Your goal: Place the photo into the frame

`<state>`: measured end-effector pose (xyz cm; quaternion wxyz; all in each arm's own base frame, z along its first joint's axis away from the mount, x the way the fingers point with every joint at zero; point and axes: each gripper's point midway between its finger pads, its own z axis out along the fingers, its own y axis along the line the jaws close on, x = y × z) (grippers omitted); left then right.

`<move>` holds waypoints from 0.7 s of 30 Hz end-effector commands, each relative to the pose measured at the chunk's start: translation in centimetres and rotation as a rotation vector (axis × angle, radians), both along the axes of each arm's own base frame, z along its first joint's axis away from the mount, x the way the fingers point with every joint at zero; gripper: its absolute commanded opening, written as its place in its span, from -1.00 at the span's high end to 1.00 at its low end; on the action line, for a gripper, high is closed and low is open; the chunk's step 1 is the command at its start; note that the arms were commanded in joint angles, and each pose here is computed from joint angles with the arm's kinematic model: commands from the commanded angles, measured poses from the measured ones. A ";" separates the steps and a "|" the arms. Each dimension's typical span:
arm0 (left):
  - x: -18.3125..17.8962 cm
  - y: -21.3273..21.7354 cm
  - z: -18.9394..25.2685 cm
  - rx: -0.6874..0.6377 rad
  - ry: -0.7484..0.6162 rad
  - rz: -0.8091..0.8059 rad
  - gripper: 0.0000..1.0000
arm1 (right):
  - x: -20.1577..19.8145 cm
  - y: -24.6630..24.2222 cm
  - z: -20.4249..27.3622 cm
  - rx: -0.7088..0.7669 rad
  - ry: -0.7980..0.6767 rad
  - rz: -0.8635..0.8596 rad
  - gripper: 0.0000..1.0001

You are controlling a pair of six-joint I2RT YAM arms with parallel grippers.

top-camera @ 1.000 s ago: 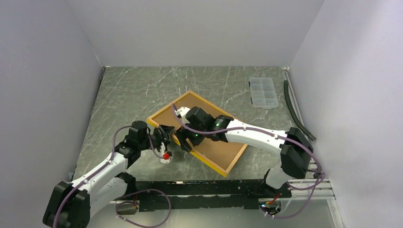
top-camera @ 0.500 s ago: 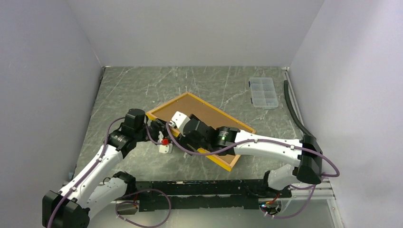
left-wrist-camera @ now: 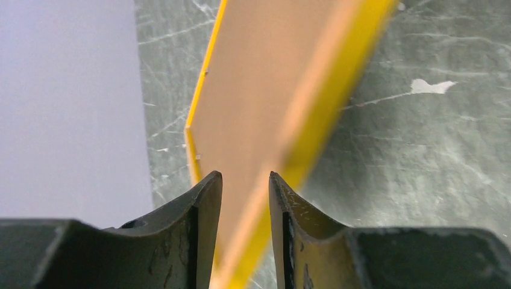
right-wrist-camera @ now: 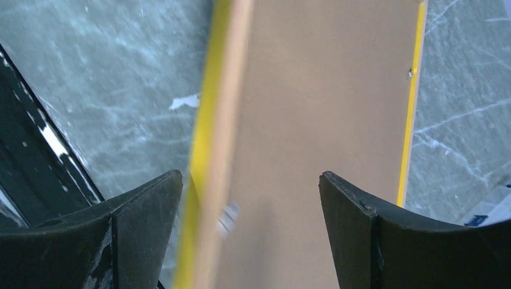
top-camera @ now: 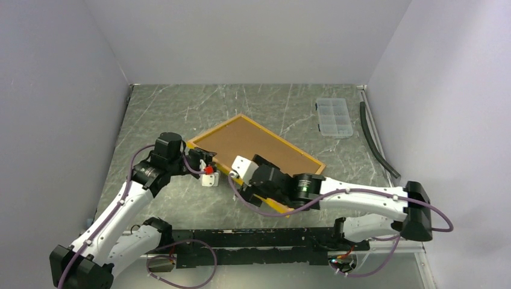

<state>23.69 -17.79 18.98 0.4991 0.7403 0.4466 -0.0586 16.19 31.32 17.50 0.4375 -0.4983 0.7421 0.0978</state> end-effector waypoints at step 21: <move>-0.5 2.2 -3.1 0.061 -0.023 0.035 -0.06 | -3.9 -0.3 -10.5 -0.144 0.156 0.074 -0.85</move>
